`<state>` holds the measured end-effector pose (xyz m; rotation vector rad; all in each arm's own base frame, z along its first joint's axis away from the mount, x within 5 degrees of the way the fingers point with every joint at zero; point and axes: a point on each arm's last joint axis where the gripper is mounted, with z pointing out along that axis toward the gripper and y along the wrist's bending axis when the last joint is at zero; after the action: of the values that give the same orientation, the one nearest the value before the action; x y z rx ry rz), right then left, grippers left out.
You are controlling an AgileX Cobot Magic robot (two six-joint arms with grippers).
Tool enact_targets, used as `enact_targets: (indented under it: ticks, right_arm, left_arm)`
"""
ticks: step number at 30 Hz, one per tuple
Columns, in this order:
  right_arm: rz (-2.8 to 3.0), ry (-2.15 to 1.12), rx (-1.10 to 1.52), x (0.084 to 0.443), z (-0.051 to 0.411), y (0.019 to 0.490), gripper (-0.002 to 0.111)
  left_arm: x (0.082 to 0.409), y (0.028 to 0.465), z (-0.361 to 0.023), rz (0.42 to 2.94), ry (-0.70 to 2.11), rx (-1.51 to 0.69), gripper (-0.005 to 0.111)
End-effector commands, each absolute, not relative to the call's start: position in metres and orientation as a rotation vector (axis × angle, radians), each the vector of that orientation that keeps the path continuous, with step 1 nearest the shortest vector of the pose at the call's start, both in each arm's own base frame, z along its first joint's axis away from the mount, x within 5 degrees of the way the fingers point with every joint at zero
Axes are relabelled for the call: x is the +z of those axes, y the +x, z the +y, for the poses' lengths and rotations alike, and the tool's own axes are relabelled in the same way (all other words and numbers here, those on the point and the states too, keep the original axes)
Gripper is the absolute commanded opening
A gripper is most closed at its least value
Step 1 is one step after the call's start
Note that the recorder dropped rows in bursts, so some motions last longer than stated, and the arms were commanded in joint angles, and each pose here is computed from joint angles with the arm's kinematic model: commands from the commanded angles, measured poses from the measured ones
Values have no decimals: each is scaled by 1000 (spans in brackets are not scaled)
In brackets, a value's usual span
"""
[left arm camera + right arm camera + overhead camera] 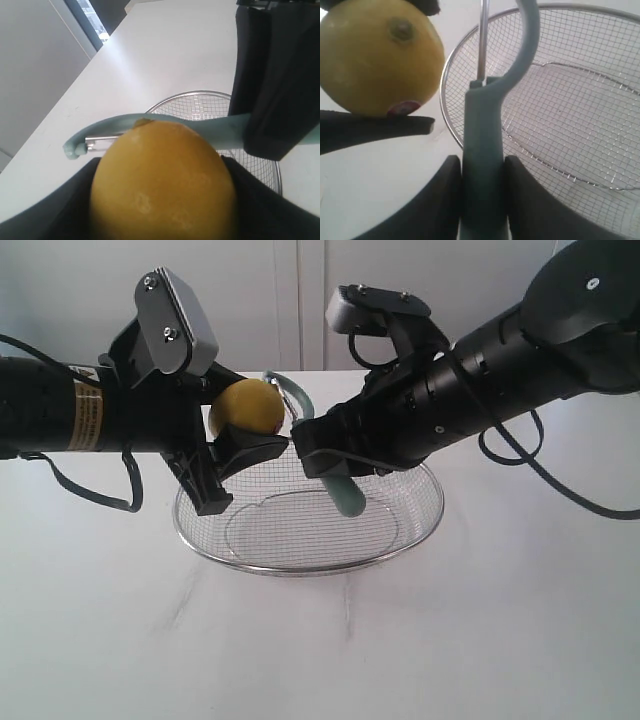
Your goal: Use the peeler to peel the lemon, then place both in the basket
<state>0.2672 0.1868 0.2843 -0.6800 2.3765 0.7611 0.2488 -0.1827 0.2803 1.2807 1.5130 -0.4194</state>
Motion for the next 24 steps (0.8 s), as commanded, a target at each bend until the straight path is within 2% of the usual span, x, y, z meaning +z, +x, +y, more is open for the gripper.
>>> enact_targets:
  ticks: [1,24]
  right_arm:
    - [2369,-681,808,286,189,265,0]
    - [2326,-686,813,300,185,258,0]
  left_arm:
    - [285,246,-184,1498,1276,-437,0]
    - [285,246,-183,1500,1275,-426,0]
